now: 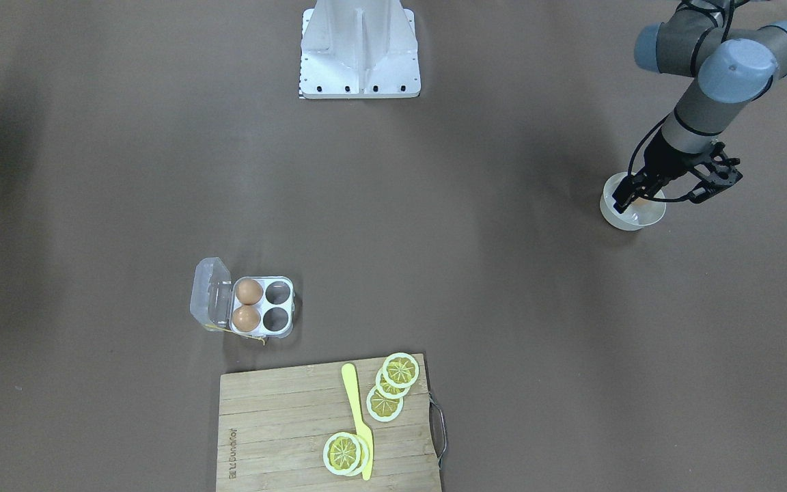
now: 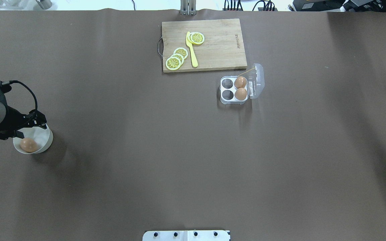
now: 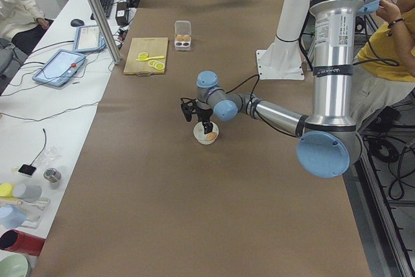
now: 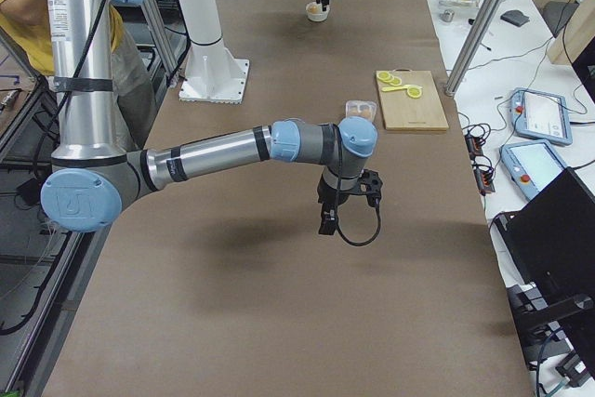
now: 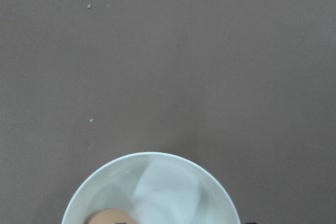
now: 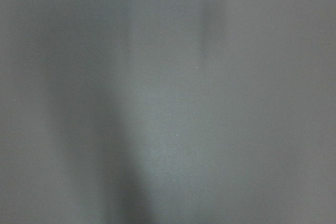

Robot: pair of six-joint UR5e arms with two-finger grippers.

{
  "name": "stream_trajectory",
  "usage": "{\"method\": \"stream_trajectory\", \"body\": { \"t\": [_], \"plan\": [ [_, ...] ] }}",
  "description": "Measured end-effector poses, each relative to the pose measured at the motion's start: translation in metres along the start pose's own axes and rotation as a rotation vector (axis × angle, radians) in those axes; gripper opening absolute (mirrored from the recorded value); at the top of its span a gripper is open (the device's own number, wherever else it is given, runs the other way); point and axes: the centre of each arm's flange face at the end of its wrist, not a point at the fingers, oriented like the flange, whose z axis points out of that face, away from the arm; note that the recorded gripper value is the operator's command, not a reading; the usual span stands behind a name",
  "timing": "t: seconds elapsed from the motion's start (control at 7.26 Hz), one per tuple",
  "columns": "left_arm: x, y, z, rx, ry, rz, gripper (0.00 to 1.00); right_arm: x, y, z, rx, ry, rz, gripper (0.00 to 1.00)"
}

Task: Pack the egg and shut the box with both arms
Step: 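Lower the left gripper into the bowl and close on the brown egg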

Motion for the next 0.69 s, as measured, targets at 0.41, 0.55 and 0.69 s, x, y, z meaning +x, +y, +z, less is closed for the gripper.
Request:
{"method": "stream_trajectory", "body": {
  "t": [0.41, 0.55, 0.69],
  "plan": [
    [-0.025, 0.007, 0.004, -0.003, 0.007, 0.005, 0.8, -0.001, -0.001, -0.001, 0.003, 0.0, -0.002, 1.0],
    [-0.028, 0.008, 0.004, -0.004, 0.009, 0.008, 0.8, -0.001, -0.001, -0.002, 0.004, 0.0, -0.002, 1.0],
    [-0.028, 0.009, 0.005, -0.005, 0.01, 0.01, 0.8, -0.002, -0.001, -0.002, 0.004, 0.0, -0.002, 1.0]
  ]
}}
